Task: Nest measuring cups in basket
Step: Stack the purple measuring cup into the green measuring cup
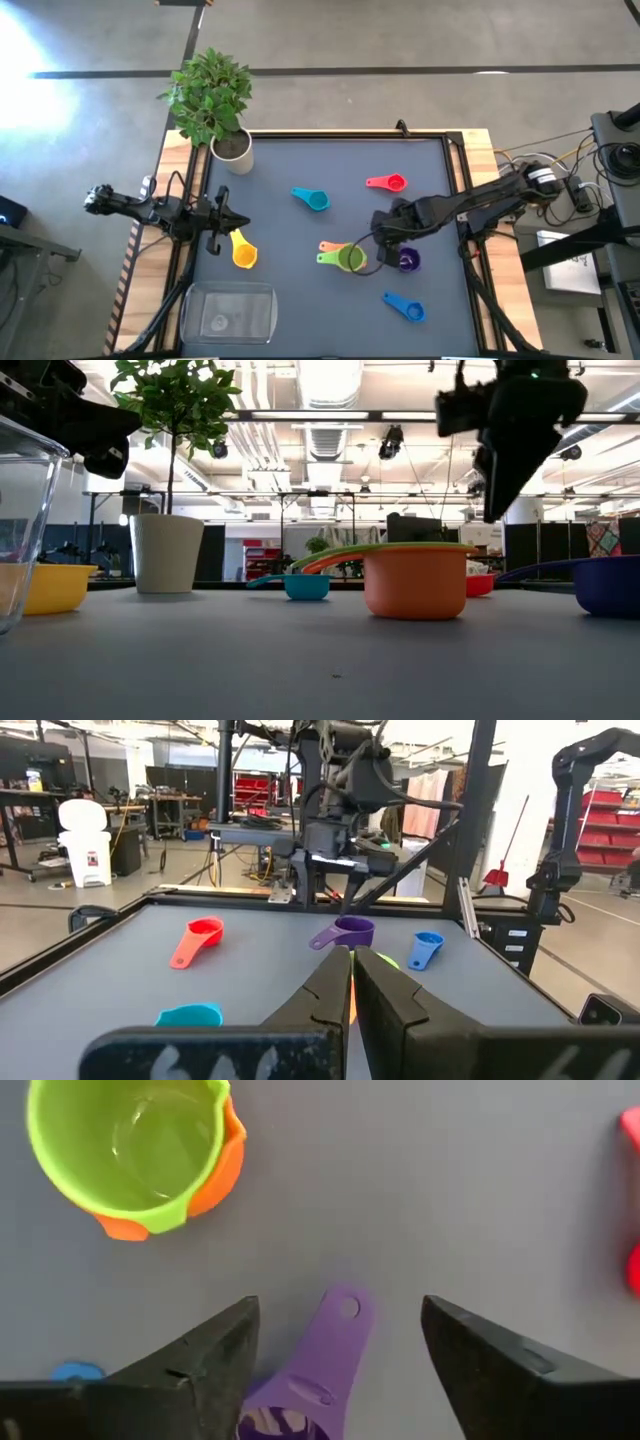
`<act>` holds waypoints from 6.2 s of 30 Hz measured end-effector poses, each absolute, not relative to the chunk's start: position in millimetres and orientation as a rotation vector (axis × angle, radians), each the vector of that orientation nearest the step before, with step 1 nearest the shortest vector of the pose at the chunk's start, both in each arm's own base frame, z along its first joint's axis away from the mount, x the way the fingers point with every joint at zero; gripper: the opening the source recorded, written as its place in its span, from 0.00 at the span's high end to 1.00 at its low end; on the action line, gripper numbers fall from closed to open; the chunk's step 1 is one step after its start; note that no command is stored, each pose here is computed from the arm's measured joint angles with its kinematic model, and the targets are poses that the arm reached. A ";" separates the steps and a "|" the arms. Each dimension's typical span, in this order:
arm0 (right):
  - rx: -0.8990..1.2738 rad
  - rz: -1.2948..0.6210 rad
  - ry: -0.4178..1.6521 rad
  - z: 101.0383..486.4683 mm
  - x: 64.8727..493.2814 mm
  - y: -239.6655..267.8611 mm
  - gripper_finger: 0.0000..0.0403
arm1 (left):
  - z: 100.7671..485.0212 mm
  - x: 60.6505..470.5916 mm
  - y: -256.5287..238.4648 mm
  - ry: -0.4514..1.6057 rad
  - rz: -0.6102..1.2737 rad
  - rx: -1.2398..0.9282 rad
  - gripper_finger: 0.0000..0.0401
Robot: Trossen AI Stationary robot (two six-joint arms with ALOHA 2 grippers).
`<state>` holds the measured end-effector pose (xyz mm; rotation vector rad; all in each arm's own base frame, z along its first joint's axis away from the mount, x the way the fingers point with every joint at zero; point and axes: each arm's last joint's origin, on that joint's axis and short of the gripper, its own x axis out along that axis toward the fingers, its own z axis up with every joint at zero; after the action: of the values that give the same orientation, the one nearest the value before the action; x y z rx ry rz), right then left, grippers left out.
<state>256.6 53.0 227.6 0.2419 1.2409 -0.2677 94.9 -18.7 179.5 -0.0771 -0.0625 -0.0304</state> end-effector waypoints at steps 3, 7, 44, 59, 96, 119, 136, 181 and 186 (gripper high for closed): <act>0.280 -0.302 1.248 216.1 249.3 51.3 0.25 | 179.4 94.9 -18.7 -0.062 -0.031 -0.077 1.00; 0.322 -0.358 1.279 204.1 241.8 49.7 0.16 | 179.4 94.9 -18.6 -0.062 -0.030 -0.077 1.00; 0.374 -0.277 1.388 174.9 238.0 72.2 0.09 | 179.5 94.9 -18.6 -0.063 -0.030 -0.077 1.00; 0.329 -0.277 1.433 163.4 240.9 72.9 0.31 | 179.5 94.9 -18.6 -0.062 -0.030 -0.077 1.00; 0.199 -0.040 0.943 292.6 329.5 72.9 0.66 | 179.4 94.9 -18.7 -0.062 -0.030 -0.077 1.00; 0.122 -0.014 1.140 237.0 387.6 69.4 0.52 | 179.3 94.9 -18.7 -0.062 -0.030 -0.077 1.00; -0.088 0.140 1.163 235.4 381.5 87.8 0.23 | 179.4 94.9 -18.6 -0.062 -0.030 -0.077 1.00; -0.055 -0.090 1.279 201.6 398.4 88.8 0.01 | 179.4 94.9 -18.6 -0.062 -0.030 -0.077 1.00; 0.002 -0.143 1.303 206.4 393.1 87.1 0.01 | 179.5 94.9 -18.6 -0.062 -0.030 -0.077 1.00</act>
<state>393.1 87.1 206.4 0.0016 1.3035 -0.1425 94.9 -18.6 179.5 -0.0770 -0.0625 -0.0301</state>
